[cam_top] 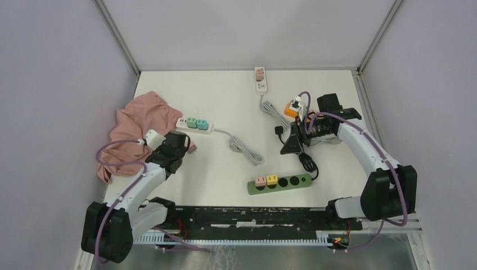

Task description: Pull the plug off the socket

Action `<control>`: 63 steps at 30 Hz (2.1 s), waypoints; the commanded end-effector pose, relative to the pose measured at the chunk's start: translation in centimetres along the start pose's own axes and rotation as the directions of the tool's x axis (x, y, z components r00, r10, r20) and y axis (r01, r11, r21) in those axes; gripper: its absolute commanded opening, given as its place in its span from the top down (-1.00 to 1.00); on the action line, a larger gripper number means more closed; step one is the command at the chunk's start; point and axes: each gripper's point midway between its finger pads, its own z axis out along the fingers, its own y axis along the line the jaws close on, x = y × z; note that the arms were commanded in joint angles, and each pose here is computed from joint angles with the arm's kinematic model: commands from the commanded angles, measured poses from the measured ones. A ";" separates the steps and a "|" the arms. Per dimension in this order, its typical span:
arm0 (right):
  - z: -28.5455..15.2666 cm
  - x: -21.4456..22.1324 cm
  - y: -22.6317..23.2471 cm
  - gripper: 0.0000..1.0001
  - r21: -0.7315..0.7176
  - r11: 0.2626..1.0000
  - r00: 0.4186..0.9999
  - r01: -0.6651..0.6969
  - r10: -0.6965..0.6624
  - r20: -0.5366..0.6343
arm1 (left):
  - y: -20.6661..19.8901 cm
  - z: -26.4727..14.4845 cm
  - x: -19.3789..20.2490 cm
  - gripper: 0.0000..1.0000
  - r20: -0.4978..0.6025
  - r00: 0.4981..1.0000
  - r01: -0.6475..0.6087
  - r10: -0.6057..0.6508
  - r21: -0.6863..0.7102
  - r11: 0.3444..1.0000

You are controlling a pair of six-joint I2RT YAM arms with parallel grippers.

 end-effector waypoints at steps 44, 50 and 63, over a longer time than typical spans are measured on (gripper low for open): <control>-1.5 0.7 5.1 -0.47 -0.137 0.906 0.915 0.399 -0.384 0.124 | -14.0 -27.1 11.4 -0.46 0.181 0.877 -0.034 0.445 0.948 -0.317; -1.7 1.4 6.0 -0.62 -0.158 0.859 0.872 0.488 -0.469 0.143 | -12.7 -27.6 13.3 -0.47 0.378 0.844 -0.195 0.380 0.877 -0.440; -1.0 4.8 5.5 -0.99 -0.133 0.678 0.691 0.723 -0.712 0.128 | -11.7 -23.8 15.9 -0.93 0.418 0.814 -0.261 0.404 0.884 -0.388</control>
